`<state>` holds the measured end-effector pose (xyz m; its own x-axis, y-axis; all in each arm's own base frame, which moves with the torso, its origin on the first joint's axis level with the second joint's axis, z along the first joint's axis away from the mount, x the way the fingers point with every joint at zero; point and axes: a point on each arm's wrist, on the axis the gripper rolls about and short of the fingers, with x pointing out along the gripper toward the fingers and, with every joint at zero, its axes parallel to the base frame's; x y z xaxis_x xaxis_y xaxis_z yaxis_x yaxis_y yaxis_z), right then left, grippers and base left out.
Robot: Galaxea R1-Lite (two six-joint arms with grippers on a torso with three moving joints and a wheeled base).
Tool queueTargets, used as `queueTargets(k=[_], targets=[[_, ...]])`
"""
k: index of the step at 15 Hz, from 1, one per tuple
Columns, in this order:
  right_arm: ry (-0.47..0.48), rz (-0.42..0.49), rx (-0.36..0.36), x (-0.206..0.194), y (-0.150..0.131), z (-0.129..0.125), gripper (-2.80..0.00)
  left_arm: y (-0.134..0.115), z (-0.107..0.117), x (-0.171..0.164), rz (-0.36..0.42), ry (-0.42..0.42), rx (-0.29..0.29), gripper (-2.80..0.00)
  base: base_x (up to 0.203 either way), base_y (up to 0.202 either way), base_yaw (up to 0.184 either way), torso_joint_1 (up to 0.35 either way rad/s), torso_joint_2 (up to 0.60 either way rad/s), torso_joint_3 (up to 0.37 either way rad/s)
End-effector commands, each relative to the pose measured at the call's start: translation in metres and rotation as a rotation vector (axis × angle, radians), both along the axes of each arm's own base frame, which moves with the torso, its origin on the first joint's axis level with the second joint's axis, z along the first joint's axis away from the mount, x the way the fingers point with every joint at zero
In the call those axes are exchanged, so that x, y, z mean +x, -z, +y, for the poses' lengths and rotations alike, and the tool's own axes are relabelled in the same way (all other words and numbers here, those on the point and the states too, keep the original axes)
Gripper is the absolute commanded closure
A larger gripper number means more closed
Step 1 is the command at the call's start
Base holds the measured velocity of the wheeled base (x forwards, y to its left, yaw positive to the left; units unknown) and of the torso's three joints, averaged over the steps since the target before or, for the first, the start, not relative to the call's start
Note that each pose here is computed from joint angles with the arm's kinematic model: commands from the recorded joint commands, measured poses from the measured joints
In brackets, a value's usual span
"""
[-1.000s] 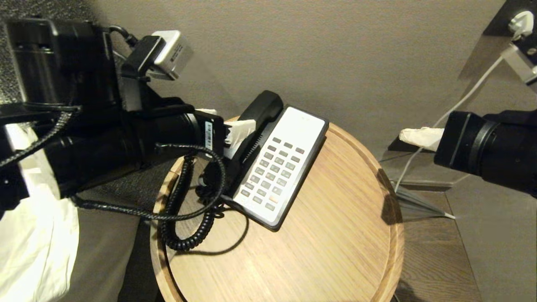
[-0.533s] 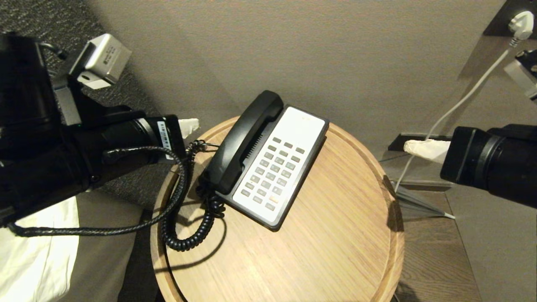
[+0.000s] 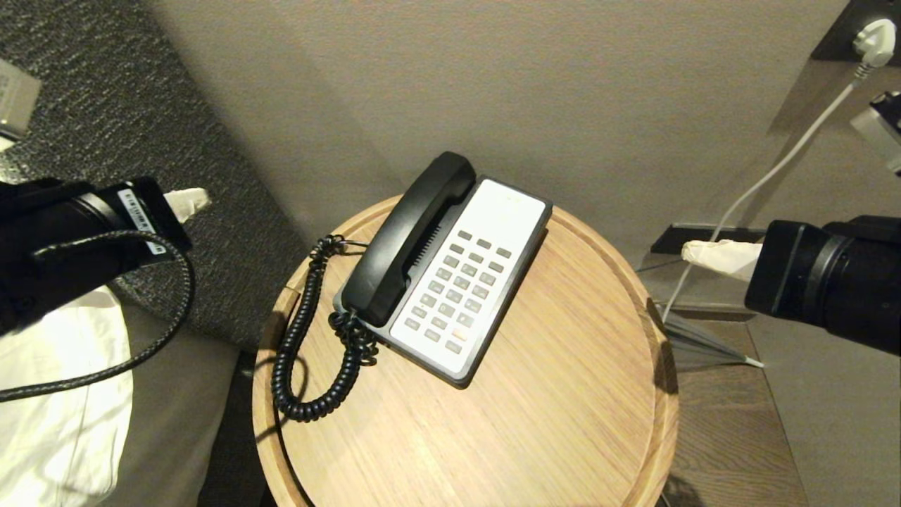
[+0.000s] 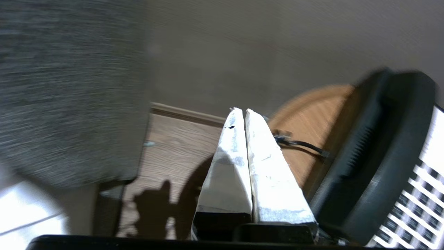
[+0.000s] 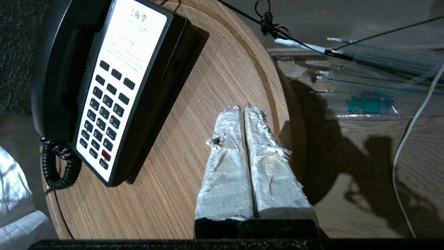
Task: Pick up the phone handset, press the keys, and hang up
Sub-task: End the call using the dial pad
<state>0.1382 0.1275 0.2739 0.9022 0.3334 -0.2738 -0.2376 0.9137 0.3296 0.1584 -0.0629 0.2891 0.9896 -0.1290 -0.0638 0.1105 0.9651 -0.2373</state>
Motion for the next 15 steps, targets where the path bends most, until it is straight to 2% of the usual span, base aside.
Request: queueTargets(k=[1, 6, 8, 10, 15], targets=[[0.003, 0.0, 0.002, 0.0, 0.0, 0.0, 0.0, 0.0, 0.018, -0.016, -0.035, -0.087, -0.018, 0.0, 0.0, 0.0, 0.0, 0.0, 0.0, 0.0], [0.001, -0.005, 0.005, 0.0, -0.002, 0.0, 0.0, 0.025, 0.049, -0.05, -0.045, -0.311, -0.024, 0.0, 0.0, 0.0, 0.0, 0.0, 0.0, 0.0], [0.001, -0.006, 0.006, 0.0, -0.002, 0.0, 0.0, 0.048, 0.057, -0.07, -0.027, -0.361, -0.019, 0.0, 0.0, 0.0, 0.0, 0.0, 0.0, 0.0], [0.001, -0.006, 0.005, 0.0, -0.002, 0.001, 0.0, 0.067, 0.061, -0.085, -0.012, -0.386, -0.014, 0.0, 0.0, 0.0, 0.0, 0.0, 0.0, 0.0], [0.0, -0.003, -0.001, 0.0, -0.001, 0.001, 0.0, 0.078, 0.062, -0.091, 0.004, -0.393, -0.015, 0.0, 0.0, 0.0, 0.0, 0.0, 0.0, 0.0]])
